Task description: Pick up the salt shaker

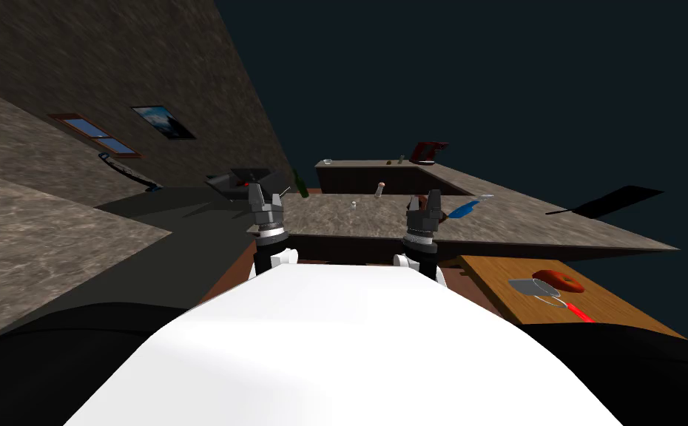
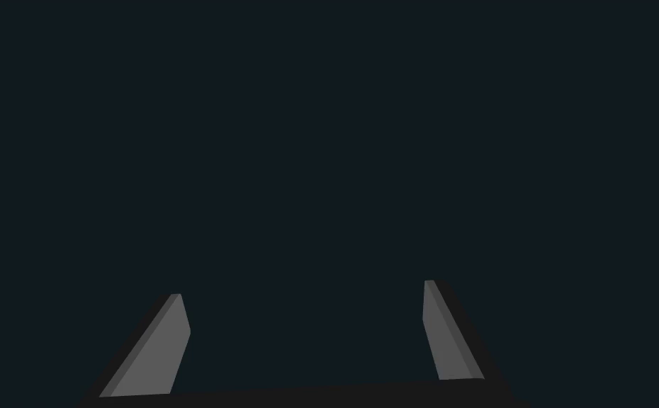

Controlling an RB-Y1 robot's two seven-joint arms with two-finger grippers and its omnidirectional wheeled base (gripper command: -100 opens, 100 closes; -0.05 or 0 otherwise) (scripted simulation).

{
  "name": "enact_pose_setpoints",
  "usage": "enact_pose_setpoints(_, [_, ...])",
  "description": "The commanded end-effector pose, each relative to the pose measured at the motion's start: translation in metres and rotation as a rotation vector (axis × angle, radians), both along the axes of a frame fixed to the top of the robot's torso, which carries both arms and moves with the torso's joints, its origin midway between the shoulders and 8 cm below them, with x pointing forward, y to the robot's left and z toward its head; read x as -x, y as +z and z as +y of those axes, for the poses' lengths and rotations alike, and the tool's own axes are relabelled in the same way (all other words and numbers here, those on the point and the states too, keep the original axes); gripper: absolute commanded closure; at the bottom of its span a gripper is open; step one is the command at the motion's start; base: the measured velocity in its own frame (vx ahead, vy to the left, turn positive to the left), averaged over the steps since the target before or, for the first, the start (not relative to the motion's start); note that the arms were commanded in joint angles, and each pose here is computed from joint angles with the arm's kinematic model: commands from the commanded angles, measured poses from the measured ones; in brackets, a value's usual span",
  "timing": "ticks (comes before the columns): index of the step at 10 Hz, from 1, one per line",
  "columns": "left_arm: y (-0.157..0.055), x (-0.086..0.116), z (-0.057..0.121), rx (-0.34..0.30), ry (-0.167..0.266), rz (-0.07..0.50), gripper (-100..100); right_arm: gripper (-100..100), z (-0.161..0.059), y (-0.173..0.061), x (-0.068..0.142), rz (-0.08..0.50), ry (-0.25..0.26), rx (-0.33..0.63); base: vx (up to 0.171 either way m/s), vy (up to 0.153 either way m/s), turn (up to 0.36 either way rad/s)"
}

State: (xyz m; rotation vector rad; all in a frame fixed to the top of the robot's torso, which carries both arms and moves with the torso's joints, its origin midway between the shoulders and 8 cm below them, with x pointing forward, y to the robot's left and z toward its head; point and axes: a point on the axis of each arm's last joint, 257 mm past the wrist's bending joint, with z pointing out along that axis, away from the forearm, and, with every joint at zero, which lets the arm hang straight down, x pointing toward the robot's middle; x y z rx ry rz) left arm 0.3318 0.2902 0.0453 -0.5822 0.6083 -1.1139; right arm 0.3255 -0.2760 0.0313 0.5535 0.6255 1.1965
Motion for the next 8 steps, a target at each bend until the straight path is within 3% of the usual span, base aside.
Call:
enact_pose_setpoints(1, [0.000, 0.000, 0.000, 0.000, 0.000, 0.000, 0, -100, 0.005, -0.005, -0.002, 0.015, 0.019, 0.033, -0.062, 0.015, -0.002])
enact_pose_setpoints(3, [0.000, 0.000, 0.000, 0.000, 0.000, 0.000, 0, -100, 0.013, -0.017, -0.008, 0.049, 0.052, 0.090, -0.150, 0.039, -0.001])
enact_pose_setpoints(6, [0.000, 0.000, 0.000, 0.000, 0.000, 0.000, 0, -100, 0.022, -0.037, -0.015, 0.100, 0.093, 0.158, -0.223, 0.060, 0.014])
enact_pose_setpoints(8, [0.000, 0.000, 0.000, 0.000, 0.000, 0.000, 0, -100, 0.029, -0.066, -0.022, 0.166, 0.134, 0.230, -0.174, 0.052, 0.051])
